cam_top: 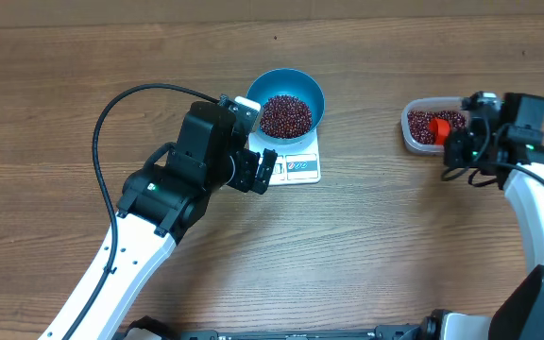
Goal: Scoop item into bowl and weigh 150g on scale
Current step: 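Lower the red scoop into the bean tub and scoop beans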
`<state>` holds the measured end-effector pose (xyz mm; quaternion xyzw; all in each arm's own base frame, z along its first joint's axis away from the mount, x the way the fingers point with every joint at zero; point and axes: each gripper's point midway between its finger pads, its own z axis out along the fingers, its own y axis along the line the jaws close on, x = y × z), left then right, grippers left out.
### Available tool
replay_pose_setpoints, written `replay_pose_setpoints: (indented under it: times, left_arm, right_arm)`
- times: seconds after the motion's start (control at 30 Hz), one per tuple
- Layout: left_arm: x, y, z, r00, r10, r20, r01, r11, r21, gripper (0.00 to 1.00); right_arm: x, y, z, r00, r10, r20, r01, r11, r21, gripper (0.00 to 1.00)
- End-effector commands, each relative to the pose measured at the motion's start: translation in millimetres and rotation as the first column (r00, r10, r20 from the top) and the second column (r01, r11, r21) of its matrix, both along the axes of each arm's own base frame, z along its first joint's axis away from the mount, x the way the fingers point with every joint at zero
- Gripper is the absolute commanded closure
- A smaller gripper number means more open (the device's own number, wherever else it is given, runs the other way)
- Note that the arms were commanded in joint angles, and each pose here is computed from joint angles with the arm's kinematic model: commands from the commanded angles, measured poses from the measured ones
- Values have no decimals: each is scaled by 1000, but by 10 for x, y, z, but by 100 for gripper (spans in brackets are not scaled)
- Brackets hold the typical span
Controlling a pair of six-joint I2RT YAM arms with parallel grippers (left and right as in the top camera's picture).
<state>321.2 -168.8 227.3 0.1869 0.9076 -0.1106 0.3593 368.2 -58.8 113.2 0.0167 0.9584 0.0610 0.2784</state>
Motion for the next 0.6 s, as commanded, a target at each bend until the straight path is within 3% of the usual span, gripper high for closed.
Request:
replay_pose_setpoints:
  times: [0.0, 0.33, 0.57]
  left_arm:
    - [5, 1, 57, 1000, 9, 9, -9, 1000, -21, 0]
    - [5, 0, 56, 1000, 9, 8, -9, 1000, -21, 1]
    - [5, 1, 57, 1000, 9, 9, -9, 1000, -21, 0]
  right_arm:
    - [5, 33, 25, 1000, 16, 18, -18, 997, 77, 96]
    - [35, -36, 42, 999, -6, 31, 4, 998, 62, 96]
    - [101, -299, 62, 996, -74, 53, 77, 995, -66, 96]
